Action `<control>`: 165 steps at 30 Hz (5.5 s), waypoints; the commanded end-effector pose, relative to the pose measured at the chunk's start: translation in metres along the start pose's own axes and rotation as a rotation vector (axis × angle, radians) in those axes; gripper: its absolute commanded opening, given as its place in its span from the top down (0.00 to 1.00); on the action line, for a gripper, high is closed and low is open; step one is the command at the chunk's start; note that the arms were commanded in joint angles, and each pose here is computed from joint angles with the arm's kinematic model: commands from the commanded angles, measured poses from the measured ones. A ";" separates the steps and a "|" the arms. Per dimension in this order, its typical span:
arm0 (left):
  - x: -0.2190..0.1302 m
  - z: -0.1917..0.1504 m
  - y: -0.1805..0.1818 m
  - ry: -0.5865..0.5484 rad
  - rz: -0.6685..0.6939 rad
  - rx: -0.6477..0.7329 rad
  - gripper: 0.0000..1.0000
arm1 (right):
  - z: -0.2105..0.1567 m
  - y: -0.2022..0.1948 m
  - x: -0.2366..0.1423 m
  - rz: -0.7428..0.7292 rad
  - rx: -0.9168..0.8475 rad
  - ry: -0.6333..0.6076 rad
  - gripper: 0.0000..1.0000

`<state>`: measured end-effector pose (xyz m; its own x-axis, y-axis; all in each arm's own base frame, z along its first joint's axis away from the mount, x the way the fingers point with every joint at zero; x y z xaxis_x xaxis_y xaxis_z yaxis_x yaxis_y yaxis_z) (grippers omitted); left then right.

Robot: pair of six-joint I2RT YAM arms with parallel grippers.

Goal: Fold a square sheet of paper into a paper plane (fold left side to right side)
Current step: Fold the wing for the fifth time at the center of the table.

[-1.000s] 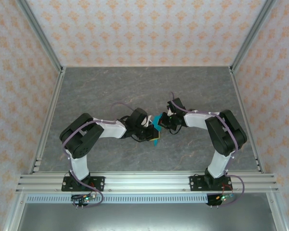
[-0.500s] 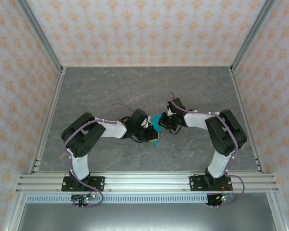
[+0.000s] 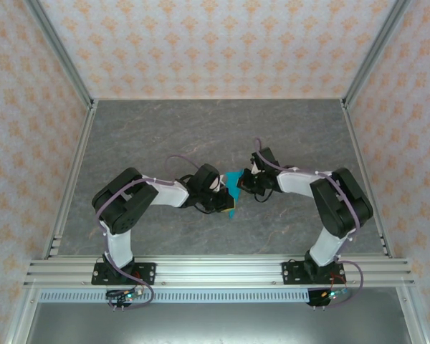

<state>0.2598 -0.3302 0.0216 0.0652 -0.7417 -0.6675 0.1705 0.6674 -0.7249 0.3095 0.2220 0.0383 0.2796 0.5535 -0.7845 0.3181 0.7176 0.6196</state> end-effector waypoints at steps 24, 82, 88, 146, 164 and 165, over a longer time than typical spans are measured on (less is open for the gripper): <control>0.011 -0.031 0.052 0.082 0.220 -0.093 0.99 | -0.031 0.010 0.002 0.079 -0.078 0.008 1.00; 0.011 -0.043 0.064 0.116 0.253 -0.105 1.00 | 0.066 0.004 0.017 0.002 -0.167 -0.058 1.00; 0.010 -0.043 0.065 0.114 0.254 -0.106 1.00 | 0.075 0.002 0.020 -0.004 -0.163 -0.059 1.00; -0.016 -0.007 0.005 -0.013 0.120 0.000 0.95 | 0.021 -0.010 0.032 -0.027 -0.043 0.085 1.00; -0.016 -0.006 -0.045 0.035 -0.050 0.066 0.87 | 0.014 -0.023 0.038 -0.087 -0.054 0.110 1.00; -0.015 -0.005 -0.043 0.033 -0.045 0.064 0.87 | 0.014 -0.023 0.038 -0.089 -0.053 0.109 1.00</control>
<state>0.2501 -0.3381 0.0622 0.0579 -0.7555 -0.6526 0.2179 0.6475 -0.7302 0.3384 0.2367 0.0274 0.1981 0.6351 -0.7466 0.2356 0.7085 0.6652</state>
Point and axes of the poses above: each hand's point on the last joint's axis, 136 mm out from that joint toward the fingers, its own x axis out along the fingers, its own y axis along the line the jaws close on, z = x × y, the point moved 1 cm from there along -x, back along the fingers, and after that the axes turned 12 degrees about x, right-handed, at the moved point
